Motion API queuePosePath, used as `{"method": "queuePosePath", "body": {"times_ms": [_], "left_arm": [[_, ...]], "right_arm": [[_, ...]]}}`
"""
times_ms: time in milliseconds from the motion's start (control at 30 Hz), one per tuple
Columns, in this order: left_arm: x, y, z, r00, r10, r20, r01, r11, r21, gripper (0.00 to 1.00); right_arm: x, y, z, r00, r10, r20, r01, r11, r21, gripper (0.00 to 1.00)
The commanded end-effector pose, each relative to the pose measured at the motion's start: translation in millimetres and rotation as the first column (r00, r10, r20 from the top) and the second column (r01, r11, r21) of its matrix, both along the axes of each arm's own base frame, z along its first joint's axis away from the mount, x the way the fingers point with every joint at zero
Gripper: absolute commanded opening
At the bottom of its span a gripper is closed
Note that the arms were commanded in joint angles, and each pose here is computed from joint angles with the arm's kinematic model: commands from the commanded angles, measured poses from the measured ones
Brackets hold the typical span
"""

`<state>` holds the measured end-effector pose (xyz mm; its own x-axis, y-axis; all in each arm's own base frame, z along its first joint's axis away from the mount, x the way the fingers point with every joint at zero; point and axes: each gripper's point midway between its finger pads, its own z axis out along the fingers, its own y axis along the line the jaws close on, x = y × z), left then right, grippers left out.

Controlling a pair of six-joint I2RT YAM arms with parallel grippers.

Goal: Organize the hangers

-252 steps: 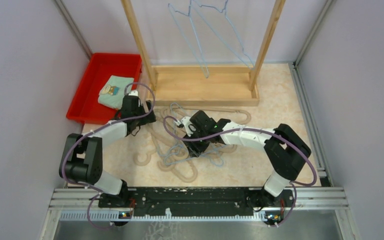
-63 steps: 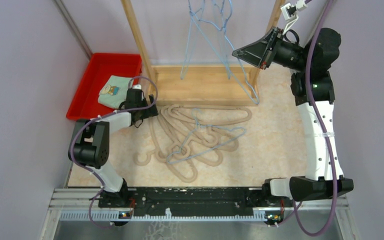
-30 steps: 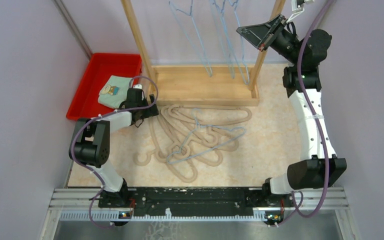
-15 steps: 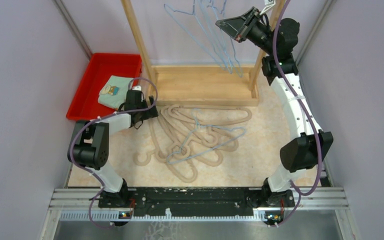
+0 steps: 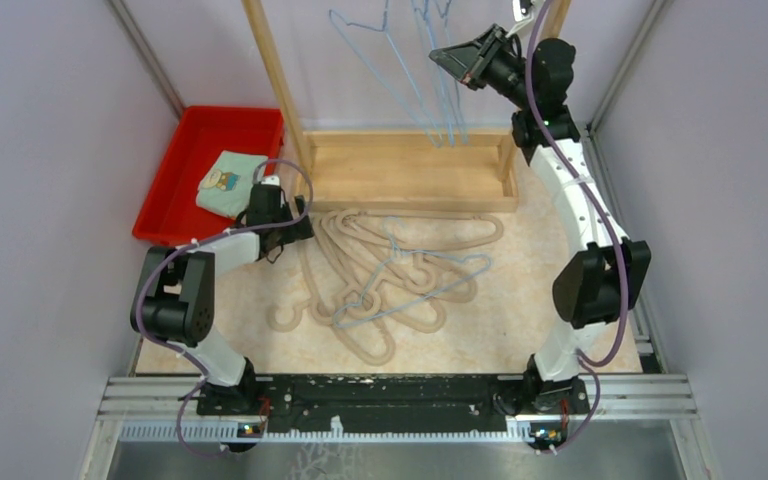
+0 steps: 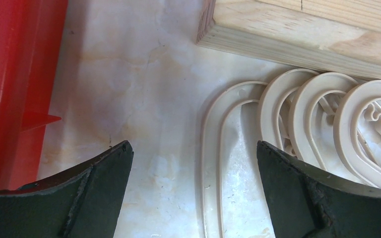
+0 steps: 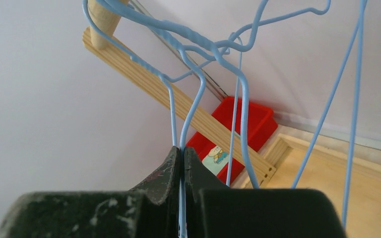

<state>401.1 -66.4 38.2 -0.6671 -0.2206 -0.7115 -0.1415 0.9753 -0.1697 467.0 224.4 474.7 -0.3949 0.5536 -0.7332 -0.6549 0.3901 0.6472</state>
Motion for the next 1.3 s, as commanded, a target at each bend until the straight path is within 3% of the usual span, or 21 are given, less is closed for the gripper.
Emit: {"method": "queuePosePath", "body": {"times_ms": [0,133,167,267,500,767,967,1167,1267], "left_arm": [[0.0,4.8,7.4,1.000,0.008,0.017,-0.008,1.000,0.008,1.00],[1.2,2.6,7.6,1.000,0.006,0.020,-0.006,1.000,-0.005,1.00],[1.6,2.5,8.0,1.000,0.006,0.021,-0.006,1.000,-0.005,1.00],[2.2,2.4,7.8,1.000,0.005,0.023,-0.005,1.000,-0.005,1.00],[2.5,0.0,6.5,1.000,0.000,0.021,0.000,1.000,-0.017,1.00],[3.6,-3.7,7.7,1.000,-0.010,0.021,0.011,0.999,-0.030,1.00],[-0.1,-4.5,6.7,1.000,-0.012,0.017,0.013,0.999,-0.037,1.00],[-4.2,-5.2,5.6,1.000,-0.013,0.014,0.014,0.999,-0.046,1.00],[-5.8,-3.2,3.8,1.000,-0.010,0.012,0.010,0.999,-0.037,1.00]], "right_arm": [[-32.9,-11.7,46.6,0.988,-0.054,0.142,0.055,0.998,-0.005,0.08],[-53.3,-24.8,56.3,0.978,-0.118,0.170,0.124,0.992,-0.029,0.47],[-57.5,-27.3,57.2,0.976,-0.129,0.174,0.138,0.990,-0.037,0.63],[-71.5,-31.8,57.9,0.973,-0.139,0.186,0.155,0.985,-0.074,0.72],[-123.1,-30.7,61.0,0.961,-0.120,0.248,0.169,0.968,-0.187,0.79],[-179.0,46.1,11.4,0.971,0.103,0.217,0.007,0.891,-0.454,0.78],[-199.7,101.0,-69.5,0.969,0.239,0.066,-0.138,0.738,-0.660,0.75],[-217.1,131.0,-184.5,0.936,0.327,-0.130,-0.278,0.460,-0.843,0.69],[-219.6,124.2,-234.5,0.934,0.290,-0.207,-0.313,0.391,-0.865,0.66]]}}
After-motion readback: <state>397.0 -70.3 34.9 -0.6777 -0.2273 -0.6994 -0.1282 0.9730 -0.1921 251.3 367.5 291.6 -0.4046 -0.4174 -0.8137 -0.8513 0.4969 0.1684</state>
